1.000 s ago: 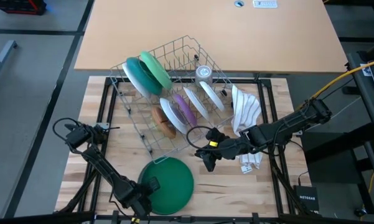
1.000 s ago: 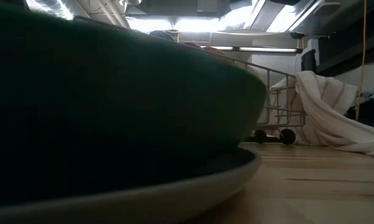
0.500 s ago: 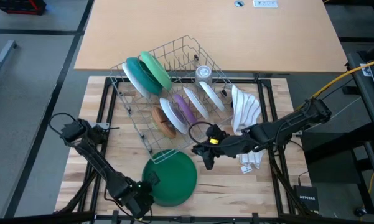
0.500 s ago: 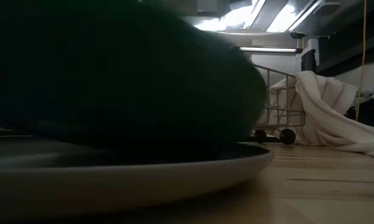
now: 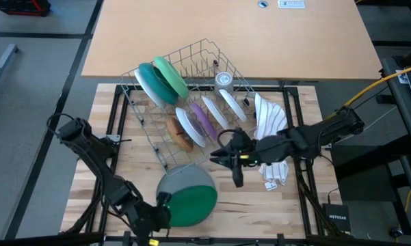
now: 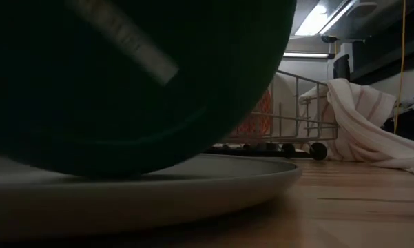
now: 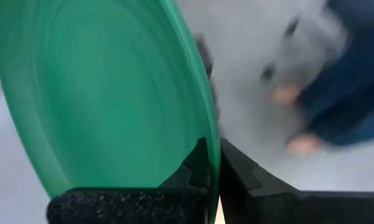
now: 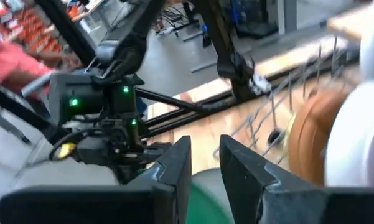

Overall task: Sort dishes
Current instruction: Put the green plate into the dish rack

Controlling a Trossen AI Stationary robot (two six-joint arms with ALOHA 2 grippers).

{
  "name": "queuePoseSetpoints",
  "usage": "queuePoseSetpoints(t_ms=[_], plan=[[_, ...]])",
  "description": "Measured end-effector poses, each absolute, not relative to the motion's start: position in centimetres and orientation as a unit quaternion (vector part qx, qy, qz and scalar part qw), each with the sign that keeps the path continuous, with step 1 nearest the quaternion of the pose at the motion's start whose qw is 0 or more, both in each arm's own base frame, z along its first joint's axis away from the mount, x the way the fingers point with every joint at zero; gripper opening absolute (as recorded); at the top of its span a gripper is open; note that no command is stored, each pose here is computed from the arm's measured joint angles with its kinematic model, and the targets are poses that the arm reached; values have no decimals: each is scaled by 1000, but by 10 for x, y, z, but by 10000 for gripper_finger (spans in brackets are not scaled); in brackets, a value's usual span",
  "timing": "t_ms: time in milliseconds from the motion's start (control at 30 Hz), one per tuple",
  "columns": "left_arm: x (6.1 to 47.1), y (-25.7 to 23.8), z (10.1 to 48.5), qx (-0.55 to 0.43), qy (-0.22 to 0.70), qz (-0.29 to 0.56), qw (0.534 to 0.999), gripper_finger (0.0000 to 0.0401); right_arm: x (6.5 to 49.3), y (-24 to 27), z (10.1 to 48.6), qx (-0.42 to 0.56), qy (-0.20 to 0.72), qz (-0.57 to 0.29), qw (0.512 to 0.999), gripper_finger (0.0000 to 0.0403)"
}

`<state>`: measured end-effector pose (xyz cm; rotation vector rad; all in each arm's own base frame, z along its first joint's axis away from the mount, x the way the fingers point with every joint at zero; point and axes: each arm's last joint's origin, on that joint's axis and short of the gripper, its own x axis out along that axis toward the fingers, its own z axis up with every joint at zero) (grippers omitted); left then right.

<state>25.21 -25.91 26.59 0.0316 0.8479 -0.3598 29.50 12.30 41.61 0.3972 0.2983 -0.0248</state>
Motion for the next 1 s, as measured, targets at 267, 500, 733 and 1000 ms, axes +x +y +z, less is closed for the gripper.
queuePoseSetpoints(t_ms=[267, 500, 733, 1000], plan=[[286, -249, 297, -190, 275, -95, 937, 1, 261, 121, 477, 59, 156, 13, 986, 87], [327, -209, 332, -271, 124, -6, 955, 0, 222, 101, 511, -22, 196, -31, 980, 87], [360, -148, 353, -376, 50, 82, 922, 0, 183, 78, 530, -68, 205, -65, 974, 87], [383, -75, 377, -428, -81, 132, 890, 0, 140, 44, 544, -91, 175, -133, 971, 87]])
